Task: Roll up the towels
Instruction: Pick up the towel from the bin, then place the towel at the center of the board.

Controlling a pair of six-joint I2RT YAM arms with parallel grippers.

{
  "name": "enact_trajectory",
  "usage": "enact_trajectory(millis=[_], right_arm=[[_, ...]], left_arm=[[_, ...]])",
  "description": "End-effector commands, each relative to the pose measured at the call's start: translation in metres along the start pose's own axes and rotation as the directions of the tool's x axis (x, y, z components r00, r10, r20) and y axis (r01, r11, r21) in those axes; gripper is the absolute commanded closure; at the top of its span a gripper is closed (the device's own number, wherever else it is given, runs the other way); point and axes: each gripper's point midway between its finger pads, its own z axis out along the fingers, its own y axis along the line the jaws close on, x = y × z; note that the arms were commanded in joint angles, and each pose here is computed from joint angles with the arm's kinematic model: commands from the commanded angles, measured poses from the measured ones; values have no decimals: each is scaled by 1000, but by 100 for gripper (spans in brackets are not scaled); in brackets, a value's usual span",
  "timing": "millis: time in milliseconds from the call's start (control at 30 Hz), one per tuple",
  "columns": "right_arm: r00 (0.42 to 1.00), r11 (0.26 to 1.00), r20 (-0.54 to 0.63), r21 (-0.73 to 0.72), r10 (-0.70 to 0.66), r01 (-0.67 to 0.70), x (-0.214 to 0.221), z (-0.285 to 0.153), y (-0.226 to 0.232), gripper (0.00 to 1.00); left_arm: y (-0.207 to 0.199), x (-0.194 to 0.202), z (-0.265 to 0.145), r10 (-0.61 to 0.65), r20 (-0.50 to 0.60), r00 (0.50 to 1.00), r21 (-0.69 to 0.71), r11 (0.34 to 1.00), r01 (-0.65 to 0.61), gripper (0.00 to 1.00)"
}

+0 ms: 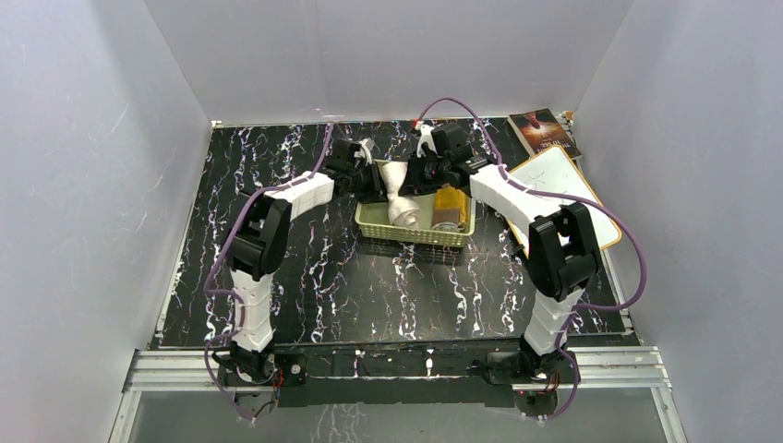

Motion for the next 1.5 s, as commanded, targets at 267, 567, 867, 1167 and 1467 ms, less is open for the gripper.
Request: enact_trajectory(millis=[267,567,867,1167,1467], right_arm=[[978,998,209,-59,1,12,-46,-36,12,100],[926,987,362,-153,106,-53,-44,-48,-8,100],[913,949,347,-295,215,-112,-16,-26,-18,100],[909,951,347,-278,230,-135,-9,-31,-29,100],[828,948,549,-310,114,76,-98,-96,22,100]], left_arm=[[-54,18,27,-85,-61,995,188,978,95,89],[-65,10,31,-123,-36,992,261,957,128,87],[-64,18,38,-160,-56,986,300,939,169,88],[-88,-3,10,-194,-1,981,398,900,178,88],[-128,-51,-43,-152,111,982,472,878,82,84]])
